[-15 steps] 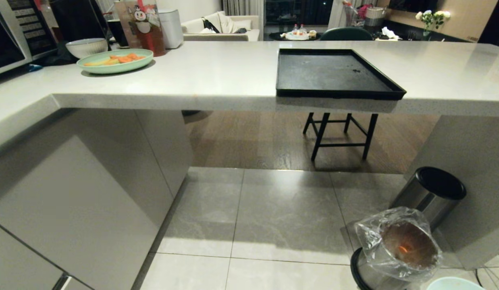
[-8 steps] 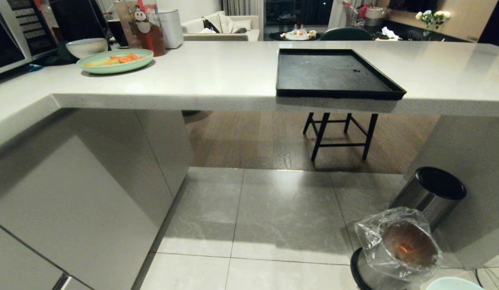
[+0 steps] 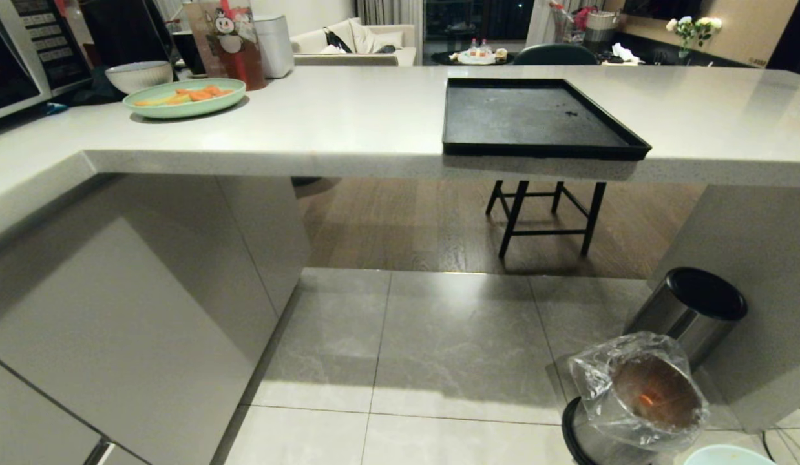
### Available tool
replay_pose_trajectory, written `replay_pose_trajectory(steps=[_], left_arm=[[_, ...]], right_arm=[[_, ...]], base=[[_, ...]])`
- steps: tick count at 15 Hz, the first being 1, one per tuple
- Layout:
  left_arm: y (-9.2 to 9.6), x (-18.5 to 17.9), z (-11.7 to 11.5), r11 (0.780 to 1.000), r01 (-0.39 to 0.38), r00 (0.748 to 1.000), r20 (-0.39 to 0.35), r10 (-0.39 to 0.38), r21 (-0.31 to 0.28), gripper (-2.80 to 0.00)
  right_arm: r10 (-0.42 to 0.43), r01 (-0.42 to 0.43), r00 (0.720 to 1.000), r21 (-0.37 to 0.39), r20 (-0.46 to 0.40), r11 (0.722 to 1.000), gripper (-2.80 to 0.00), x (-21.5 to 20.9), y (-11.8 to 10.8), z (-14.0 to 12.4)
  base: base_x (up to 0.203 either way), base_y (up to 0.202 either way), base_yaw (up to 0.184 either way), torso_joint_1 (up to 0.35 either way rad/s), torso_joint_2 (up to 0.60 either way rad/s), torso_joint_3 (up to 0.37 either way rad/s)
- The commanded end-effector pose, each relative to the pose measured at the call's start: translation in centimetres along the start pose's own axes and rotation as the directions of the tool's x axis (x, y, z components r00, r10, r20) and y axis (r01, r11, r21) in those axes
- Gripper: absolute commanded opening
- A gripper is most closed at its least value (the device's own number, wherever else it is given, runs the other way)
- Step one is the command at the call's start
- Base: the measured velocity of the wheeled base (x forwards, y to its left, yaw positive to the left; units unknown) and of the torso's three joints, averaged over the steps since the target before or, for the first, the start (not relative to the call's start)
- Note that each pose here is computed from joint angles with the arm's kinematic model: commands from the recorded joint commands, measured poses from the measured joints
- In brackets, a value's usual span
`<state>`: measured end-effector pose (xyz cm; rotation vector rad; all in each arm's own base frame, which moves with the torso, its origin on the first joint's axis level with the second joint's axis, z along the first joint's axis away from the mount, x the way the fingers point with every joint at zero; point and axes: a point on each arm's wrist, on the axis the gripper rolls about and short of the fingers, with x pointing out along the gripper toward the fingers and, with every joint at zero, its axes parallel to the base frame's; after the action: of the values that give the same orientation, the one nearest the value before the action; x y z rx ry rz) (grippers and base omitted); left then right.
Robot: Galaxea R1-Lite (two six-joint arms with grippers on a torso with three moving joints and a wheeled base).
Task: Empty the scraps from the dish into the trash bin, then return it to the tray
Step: Move the bowl over the trash can
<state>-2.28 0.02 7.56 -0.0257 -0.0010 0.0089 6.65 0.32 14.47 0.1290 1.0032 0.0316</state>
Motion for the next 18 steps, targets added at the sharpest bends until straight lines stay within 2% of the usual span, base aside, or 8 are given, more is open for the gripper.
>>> replay_pose_trajectory(steps=[1,9,18], left_arm=[[0.0,0.01,0.0,1.0,0.0,1.0,-0.001,0.0,0.0,-2.8],[0.0,0.01,0.0,1.0,0.0,1.0,0.0,0.0,0.0,-2.8],[0.0,0.01,0.0,1.0,0.0,1.0,-0.001,0.0,0.0,-2.8]], right_arm=[[0.0,0.0,1.0,-0.001,-0.004,1.0,-2.8,0.02,0.0,-0.03],[0.0,0.0,1.0,-0.006,-0.004,1.0,-2.8,0.02,-0.01,-0.08],[0.003,-0.003,1.0,-0.01,-0.002,1.0,-2.8,0.01,0.03,-0.08]], base=[[0.0,0.0,0.0,0.0,0.0,0.0],[0.0,0.0,0.0,0.0,0.0,0.0],[0.001,0.008,-0.166,0.002,0.0,0.005]])
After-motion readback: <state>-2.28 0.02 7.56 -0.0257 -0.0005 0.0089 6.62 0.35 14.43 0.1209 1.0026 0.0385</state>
